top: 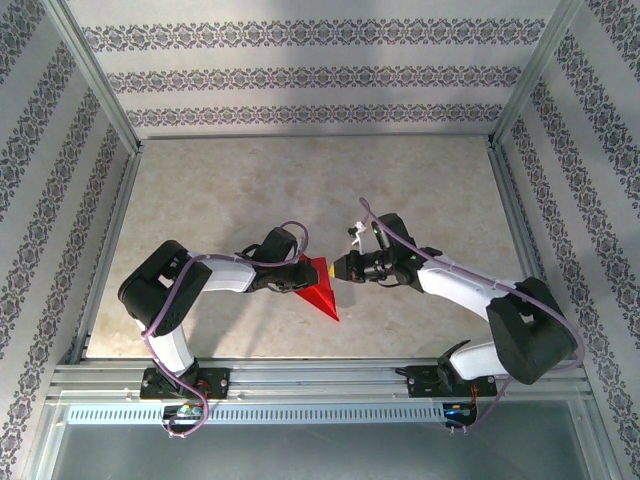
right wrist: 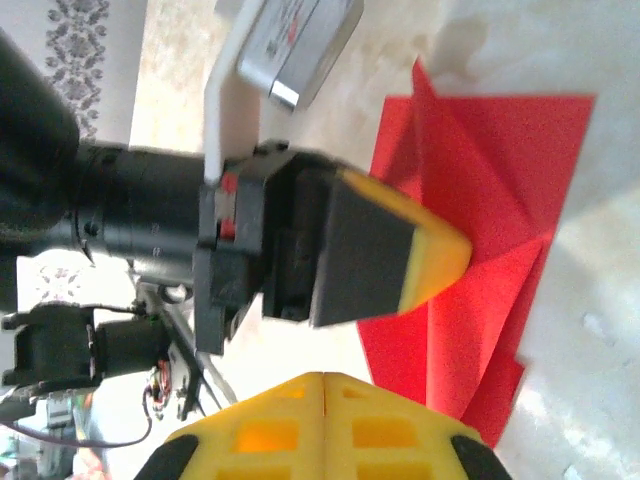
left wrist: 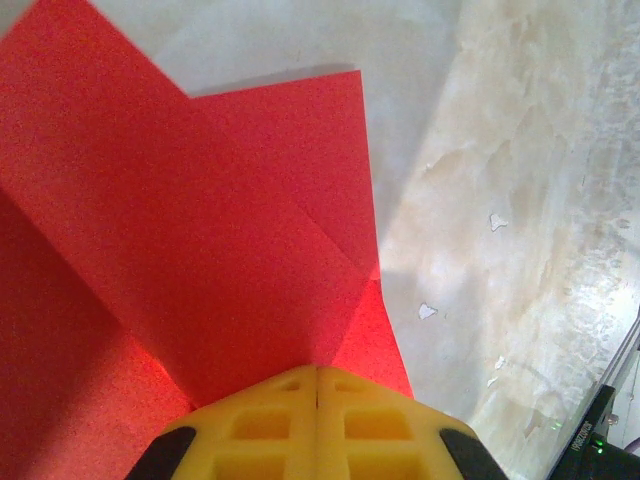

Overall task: Fold a paper plane with a square sheet of paper (fold left side to right side)
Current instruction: Perform the fourth fold on the wing at the bottom-center of the table.

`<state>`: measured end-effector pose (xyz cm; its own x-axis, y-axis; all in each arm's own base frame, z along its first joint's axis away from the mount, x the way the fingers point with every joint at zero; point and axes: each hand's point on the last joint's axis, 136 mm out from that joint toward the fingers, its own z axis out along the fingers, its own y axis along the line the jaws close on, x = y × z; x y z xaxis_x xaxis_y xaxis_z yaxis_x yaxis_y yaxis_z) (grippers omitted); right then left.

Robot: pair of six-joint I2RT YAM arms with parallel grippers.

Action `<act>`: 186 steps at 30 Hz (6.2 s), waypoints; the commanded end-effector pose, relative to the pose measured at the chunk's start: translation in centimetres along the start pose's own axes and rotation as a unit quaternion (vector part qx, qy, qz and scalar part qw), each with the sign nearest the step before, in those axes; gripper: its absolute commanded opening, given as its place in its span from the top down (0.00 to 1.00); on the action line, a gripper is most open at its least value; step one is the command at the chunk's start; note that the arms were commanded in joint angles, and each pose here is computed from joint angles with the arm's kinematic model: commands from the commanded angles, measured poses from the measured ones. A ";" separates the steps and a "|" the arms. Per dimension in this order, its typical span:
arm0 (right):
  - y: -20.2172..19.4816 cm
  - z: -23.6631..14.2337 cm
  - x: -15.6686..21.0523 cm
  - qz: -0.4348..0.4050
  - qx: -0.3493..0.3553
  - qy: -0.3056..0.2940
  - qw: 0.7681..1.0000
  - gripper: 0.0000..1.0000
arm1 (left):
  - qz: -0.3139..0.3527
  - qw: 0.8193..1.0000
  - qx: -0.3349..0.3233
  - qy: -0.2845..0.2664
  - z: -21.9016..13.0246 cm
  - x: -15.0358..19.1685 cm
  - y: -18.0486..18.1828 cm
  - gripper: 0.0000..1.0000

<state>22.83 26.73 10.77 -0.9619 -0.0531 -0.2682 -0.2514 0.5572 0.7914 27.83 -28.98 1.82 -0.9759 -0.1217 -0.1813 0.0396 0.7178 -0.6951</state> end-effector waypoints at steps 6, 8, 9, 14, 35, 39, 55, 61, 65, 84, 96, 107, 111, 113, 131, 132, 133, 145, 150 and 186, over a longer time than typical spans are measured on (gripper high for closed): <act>0.3 1.7 6.6 0.041 -0.024 0.085 0.995 1.00 | -0.026 0.997 -0.065 0.022 0.1 1.8 3.7 1.00; -0.3 2.3 7.2 0.046 -0.016 0.091 0.995 1.00 | -0.025 0.997 -0.065 0.023 0.1 1.9 3.7 1.00; -0.6 2.5 7.4 0.048 -0.012 0.092 0.995 1.00 | -0.024 0.997 -0.065 0.023 0.1 1.9 3.6 1.00; -1.7 3.5 7.8 0.053 0.000 0.098 0.994 1.00 | -0.024 0.997 -0.064 0.023 0.1 1.8 3.6 1.00; -4.6 4.6 10.1 0.072 0.033 0.121 0.989 1.00 | -0.025 0.997 -0.067 0.025 0.2 1.8 3.7 1.00; -4.9 4.6 10.3 0.073 0.038 0.121 0.989 1.00 | -0.025 0.997 -0.066 0.025 0.2 1.8 3.7 1.00; -5.8 4.6 11.3 0.082 0.048 0.131 0.987 1.00 | -0.025 0.997 -0.067 0.024 0.2 1.7 3.7 1.00; -6.2 4.4 12.0 0.089 0.055 0.136 0.985 1.00 | -0.026 0.997 -0.069 0.025 0.3 1.8 3.8 1.00; -6.8 4.0 12.6 0.092 0.066 0.137 0.984 1.00 | -0.026 0.997 -0.069 0.024 0.2 1.8 3.8 1.00; -0.6 0.7 9.6 0.023 -0.006 0.093 0.995 1.00 | -0.026 0.997 -0.070 0.025 0.3 1.8 3.7 1.00; -1.8 4.7 5.6 0.011 0.038 0.076 0.996 1.00 | -0.024 0.997 -0.067 0.024 0.3 1.7 3.5 1.00; -5.0 5.7 6.7 0.035 0.080 0.087 0.992 1.00 | -0.023 0.997 -0.067 0.024 0.4 1.7 3.5 1.00; -5.4 5.7 7.3 0.040 0.082 0.094 0.991 1.00 | -0.023 0.997 -0.066 0.024 0.4 1.7 3.5 1.00; -5.5 5.7 7.5 0.043 0.081 0.096 0.991 1.00 | -0.024 0.997 -0.067 0.025 0.4 1.7 3.6 1.00; -6.9 4.3 11.2 0.065 0.091 0.132 0.985 1.00 | -0.023 0.996 -0.078 0.027 0.5 1.8 4.1 1.00; -7.0 4.2 11.4 0.066 0.091 0.134 0.985 1.00 | -0.022 0.996 -0.080 0.028 0.6 1.8 4.2 1.00; -7.0 4.1 11.6 0.066 0.091 0.137 0.984 1.00 | -0.022 0.996 -0.080 0.027 0.6 1.8 4.2 1.00; -6.6 2.3 14.0 0.056 0.100 0.172 0.978 1.00 | -0.023 0.996 -0.080 0.028 0.7 1.7 4.1 1.00; -5.2 1.4 13.1 0.043 0.092 0.165 0.981 1.00 | -0.021 0.996 -0.080 0.028 0.6 1.6 4.0 1.00; -8.0 5.6 6.8 0.069 0.149 0.080 0.983 1.00 | -0.010 0.997 -0.075 0.021 0.1 1.0 3.0 0.99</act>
<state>19.51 27.93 1.45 -0.9902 -0.0821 -0.1132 -0.1370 0.7327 0.6666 27.91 -29.01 1.83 -0.9793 -0.1181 -0.1646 0.0266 0.7305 -0.6824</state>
